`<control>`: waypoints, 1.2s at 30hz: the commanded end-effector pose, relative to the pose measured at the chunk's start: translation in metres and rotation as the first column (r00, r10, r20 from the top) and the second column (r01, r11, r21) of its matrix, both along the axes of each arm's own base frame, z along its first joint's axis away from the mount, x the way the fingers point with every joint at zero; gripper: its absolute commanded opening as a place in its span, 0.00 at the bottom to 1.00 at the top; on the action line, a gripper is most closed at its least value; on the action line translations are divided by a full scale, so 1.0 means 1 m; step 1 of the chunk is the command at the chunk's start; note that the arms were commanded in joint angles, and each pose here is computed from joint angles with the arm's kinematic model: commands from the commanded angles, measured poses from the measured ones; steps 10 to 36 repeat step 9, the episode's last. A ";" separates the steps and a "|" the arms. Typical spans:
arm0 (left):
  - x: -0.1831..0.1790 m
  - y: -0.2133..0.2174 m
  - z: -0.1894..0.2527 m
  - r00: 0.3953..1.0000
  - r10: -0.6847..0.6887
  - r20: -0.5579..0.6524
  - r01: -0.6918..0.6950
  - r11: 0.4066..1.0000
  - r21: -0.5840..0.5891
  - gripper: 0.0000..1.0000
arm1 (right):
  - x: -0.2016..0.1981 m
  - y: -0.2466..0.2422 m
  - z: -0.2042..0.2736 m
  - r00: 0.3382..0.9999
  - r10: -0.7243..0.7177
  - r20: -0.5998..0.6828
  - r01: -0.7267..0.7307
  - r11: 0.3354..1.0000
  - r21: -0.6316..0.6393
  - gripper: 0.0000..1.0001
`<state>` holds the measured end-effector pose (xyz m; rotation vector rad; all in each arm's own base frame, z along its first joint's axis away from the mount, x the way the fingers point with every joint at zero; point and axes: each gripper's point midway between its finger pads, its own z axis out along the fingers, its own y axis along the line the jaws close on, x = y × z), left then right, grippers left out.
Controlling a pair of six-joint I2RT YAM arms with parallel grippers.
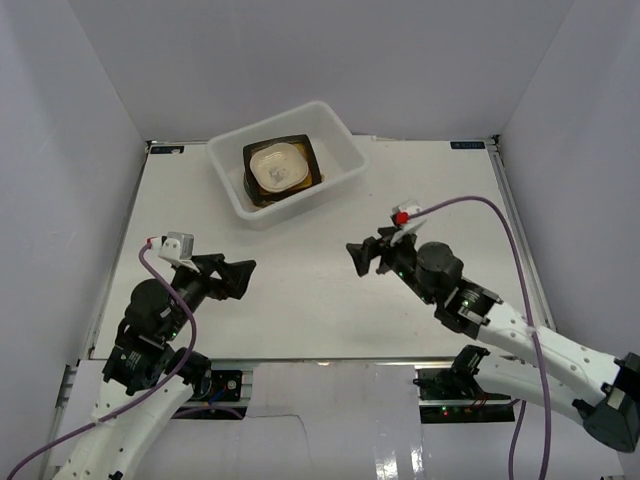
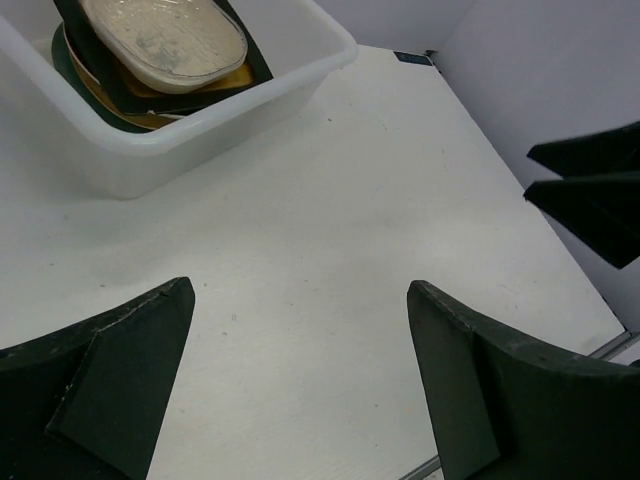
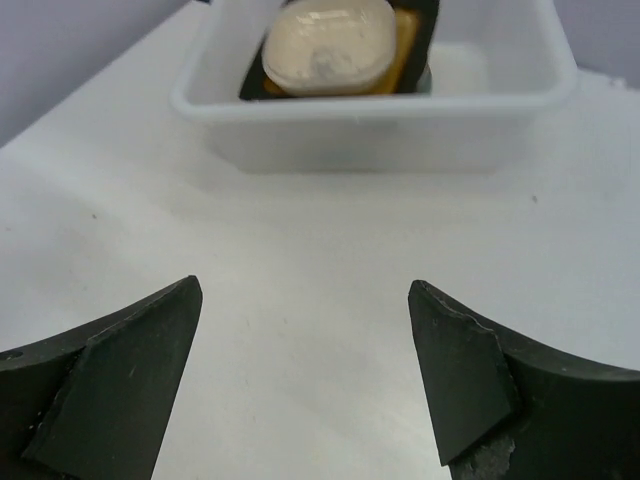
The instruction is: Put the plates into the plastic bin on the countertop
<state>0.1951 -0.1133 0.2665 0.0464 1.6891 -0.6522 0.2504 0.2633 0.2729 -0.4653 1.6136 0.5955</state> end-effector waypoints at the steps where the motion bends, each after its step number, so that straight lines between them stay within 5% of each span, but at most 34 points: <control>1: -0.002 -0.006 0.013 0.998 -0.045 0.040 0.045 0.999 0.005 0.98 | -0.018 -0.053 -0.026 0.984 -0.154 -0.091 0.162 0.983 0.082 0.90; 6: -0.004 -0.012 0.019 0.995 -0.081 0.052 0.082 0.997 -0.006 0.98 | -0.045 -0.089 -0.077 0.977 -0.168 -0.130 0.187 0.971 0.148 0.90; 36: -0.001 -0.014 0.030 0.995 -0.075 0.070 0.077 0.996 -0.034 0.98 | -0.053 -0.093 -0.063 0.986 -0.137 -0.092 0.153 0.967 0.205 0.90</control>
